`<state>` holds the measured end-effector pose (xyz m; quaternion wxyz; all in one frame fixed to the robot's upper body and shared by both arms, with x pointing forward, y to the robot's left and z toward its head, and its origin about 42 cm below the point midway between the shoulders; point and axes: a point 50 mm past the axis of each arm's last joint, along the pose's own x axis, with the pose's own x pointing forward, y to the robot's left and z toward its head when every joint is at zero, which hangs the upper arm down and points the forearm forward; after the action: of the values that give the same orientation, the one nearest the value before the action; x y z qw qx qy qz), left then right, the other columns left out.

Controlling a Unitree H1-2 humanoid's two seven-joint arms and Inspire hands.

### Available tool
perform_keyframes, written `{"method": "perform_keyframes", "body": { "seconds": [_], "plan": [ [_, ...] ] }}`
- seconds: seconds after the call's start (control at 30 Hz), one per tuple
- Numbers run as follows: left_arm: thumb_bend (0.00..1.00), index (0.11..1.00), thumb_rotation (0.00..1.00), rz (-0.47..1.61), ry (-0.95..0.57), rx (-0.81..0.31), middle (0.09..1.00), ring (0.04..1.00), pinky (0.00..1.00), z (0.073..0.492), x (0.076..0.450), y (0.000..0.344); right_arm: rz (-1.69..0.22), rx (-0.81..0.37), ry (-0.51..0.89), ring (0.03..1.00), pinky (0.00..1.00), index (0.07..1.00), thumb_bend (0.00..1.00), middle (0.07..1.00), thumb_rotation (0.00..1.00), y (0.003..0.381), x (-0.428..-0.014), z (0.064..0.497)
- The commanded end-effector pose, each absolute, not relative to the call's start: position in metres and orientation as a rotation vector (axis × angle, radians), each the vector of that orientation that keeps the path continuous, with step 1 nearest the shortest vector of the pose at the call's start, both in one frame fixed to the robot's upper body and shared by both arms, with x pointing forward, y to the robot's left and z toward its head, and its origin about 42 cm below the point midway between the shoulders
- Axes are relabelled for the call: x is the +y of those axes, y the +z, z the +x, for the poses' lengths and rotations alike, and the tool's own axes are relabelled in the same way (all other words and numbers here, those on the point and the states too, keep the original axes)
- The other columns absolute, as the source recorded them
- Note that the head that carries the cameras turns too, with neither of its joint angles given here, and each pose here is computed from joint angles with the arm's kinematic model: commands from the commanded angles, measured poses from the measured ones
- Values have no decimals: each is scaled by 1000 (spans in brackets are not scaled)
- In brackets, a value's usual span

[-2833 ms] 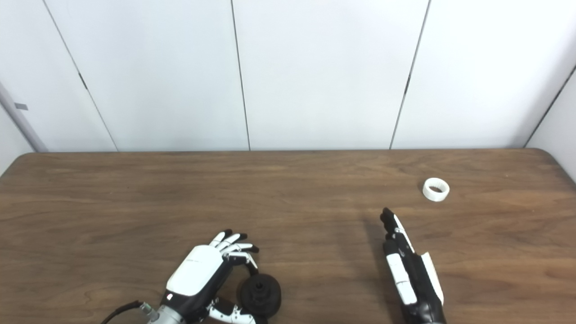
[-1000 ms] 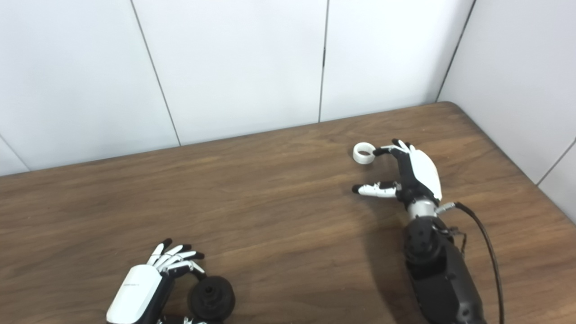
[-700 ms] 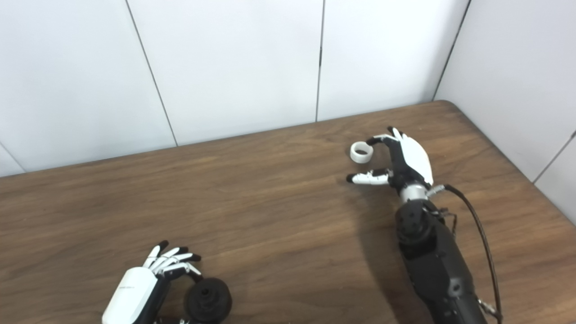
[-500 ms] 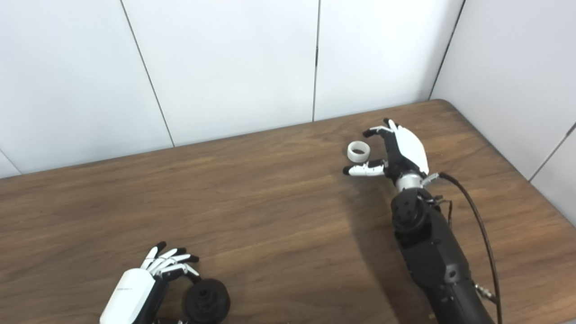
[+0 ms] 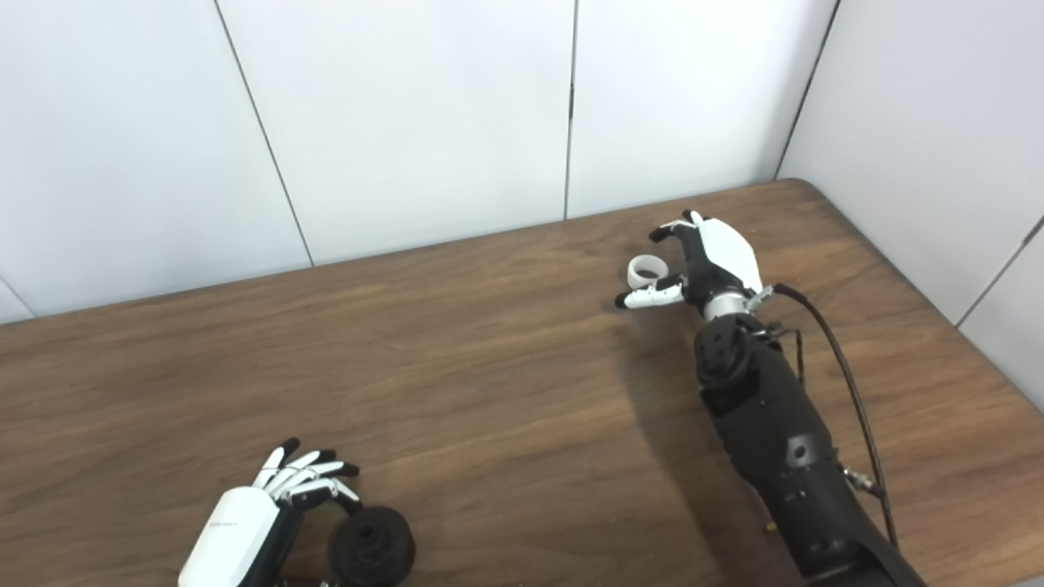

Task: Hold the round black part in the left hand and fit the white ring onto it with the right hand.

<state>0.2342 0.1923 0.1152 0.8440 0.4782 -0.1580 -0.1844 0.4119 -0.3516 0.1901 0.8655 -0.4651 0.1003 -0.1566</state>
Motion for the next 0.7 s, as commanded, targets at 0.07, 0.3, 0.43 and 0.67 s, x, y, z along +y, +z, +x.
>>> {"method": "perform_keyframes", "body": {
  "seconds": [0.07, 0.3, 0.43, 0.67],
  "plan": [
    [525, 482, 52, 1047, -430, -299, 777, 878, 1000, 228, 202, 110, -1024, 154, -374, 997, 990, 741, 823, 957, 226, 221, -361, 428],
    [524, 482, 51, 1046, -424, -302, 772, 870, 1000, 227, 204, 111, -1065, 173, -368, 984, 976, 732, 828, 938, 229, 224, -363, 437],
    [524, 482, 52, 1046, -426, -308, 769, 864, 1000, 227, 205, 111, -1080, 201, -362, 985, 986, 738, 820, 936, 252, 225, -366, 442],
    [524, 482, 52, 1044, -426, -305, 772, 869, 1000, 225, 206, 112, -1066, 238, -373, 977, 972, 726, 819, 923, 262, 226, -370, 446]
  ]
}}
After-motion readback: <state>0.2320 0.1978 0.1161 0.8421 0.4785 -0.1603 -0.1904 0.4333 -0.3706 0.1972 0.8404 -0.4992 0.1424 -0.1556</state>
